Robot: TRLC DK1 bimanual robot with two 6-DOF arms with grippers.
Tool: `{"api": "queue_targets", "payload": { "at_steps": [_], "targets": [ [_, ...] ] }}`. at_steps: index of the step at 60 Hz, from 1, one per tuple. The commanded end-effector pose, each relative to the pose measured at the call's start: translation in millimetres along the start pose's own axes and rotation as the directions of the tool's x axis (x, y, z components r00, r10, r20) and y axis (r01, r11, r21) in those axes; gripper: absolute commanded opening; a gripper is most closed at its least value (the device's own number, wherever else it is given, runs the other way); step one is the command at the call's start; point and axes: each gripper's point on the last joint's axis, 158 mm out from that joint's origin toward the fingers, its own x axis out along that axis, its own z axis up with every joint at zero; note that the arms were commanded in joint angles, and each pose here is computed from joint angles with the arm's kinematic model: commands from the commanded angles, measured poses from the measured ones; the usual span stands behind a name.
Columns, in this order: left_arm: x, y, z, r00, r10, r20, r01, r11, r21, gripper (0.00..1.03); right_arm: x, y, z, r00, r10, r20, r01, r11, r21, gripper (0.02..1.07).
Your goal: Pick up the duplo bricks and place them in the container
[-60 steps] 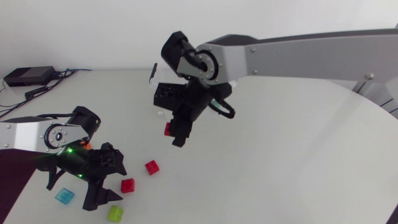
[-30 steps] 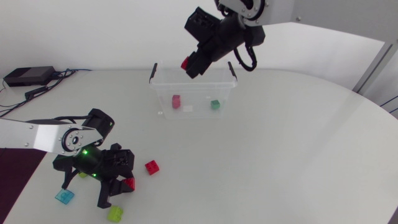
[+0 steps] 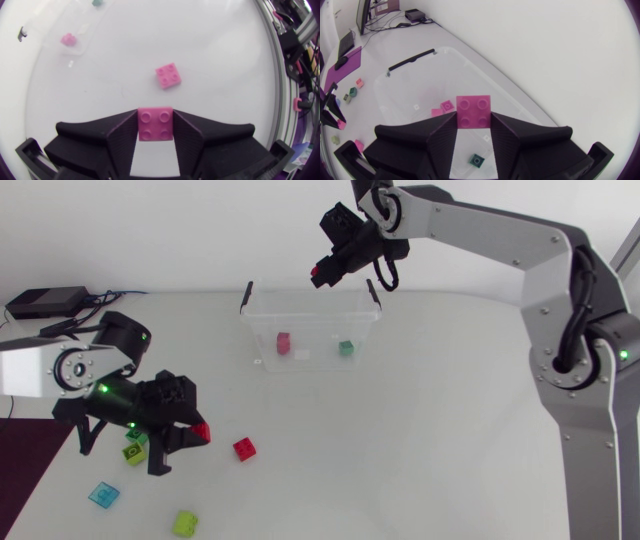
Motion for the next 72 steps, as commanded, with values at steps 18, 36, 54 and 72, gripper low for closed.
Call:
{"api": "queue_targets", "payload": {
  "at_steps": [18,36,54,72],
  "targets": [
    [-64,87,97,0.942,0.167,0.29,-0.137,0.983,-0.12,0.35,14,-16,-19,0.998,-0.021,-0.051,0.024,0.997,0.068,1.02],
    [-91,155,168,0.834,0.306,0.459,-0.231,0.949,-0.213,0.36,-42,42,-20,1.0,0.026,-0.016,-0.027,0.999,-0.032,1.02],
    [-50,240,196,0.796,0.346,0.497,-0.202,0.925,-0.322,0.37,-88,127,-35,0.992,0.125,-0.011,-0.126,0.983,-0.13,1.02],
    [-14,273,203,0.795,0.344,0.499,-0.18,0.92,-0.348,0.99,-92,197,-85,0.966,0.236,-0.103,-0.253,0.943,-0.218,1.02]
  ]
}}
